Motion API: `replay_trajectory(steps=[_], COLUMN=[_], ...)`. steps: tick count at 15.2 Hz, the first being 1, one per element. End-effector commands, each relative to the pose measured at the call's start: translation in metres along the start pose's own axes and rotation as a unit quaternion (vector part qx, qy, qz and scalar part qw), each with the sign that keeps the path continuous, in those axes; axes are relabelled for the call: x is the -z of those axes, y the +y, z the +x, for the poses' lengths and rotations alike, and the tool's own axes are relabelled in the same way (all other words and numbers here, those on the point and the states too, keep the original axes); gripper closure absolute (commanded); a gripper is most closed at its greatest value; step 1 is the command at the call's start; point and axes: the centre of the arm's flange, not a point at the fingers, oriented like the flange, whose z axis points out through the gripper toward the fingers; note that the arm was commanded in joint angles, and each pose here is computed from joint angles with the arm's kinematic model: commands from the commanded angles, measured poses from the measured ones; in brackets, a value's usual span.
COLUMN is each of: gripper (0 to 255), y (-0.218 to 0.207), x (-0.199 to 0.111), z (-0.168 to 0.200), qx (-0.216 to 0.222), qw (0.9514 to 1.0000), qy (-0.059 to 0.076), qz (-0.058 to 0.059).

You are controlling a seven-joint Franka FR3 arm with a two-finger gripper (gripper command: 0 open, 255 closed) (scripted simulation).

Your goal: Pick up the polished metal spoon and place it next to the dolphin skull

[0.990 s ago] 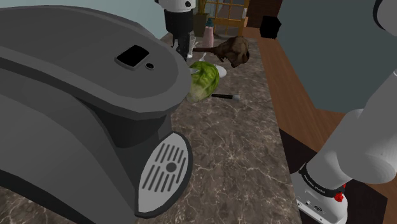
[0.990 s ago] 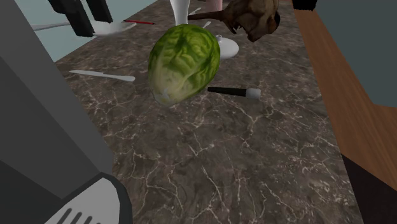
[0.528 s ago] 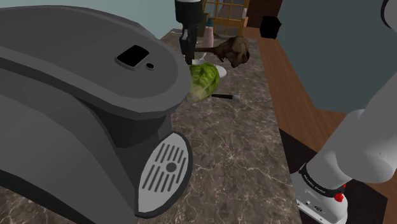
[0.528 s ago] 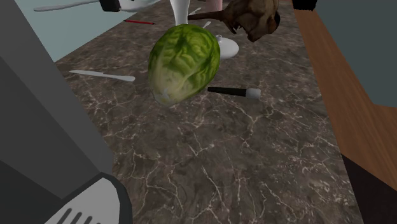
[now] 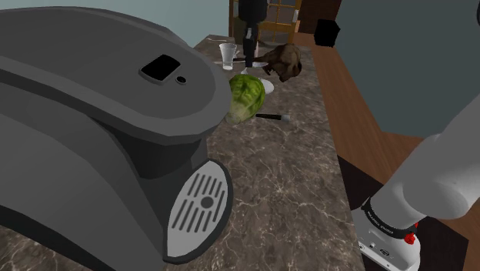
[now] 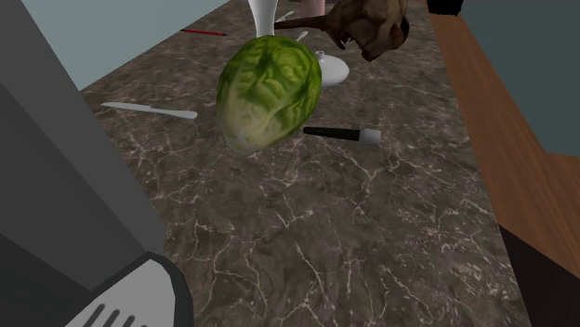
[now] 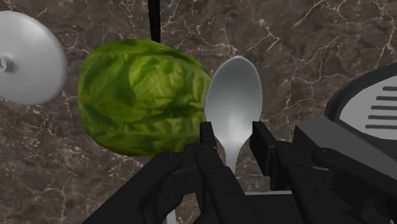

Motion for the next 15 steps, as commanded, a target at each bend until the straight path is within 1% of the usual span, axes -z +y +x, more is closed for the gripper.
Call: replay_trajectory(steps=[1, 15], gripper=[255, 255], y=[0.026, 0.191], x=[-0.002, -0.011], z=[-0.015, -0.098], qx=[0.001, 0.001], qw=[1.0000, 1.0000], qy=[0.000, 0.000], qz=[0.000, 0.000])
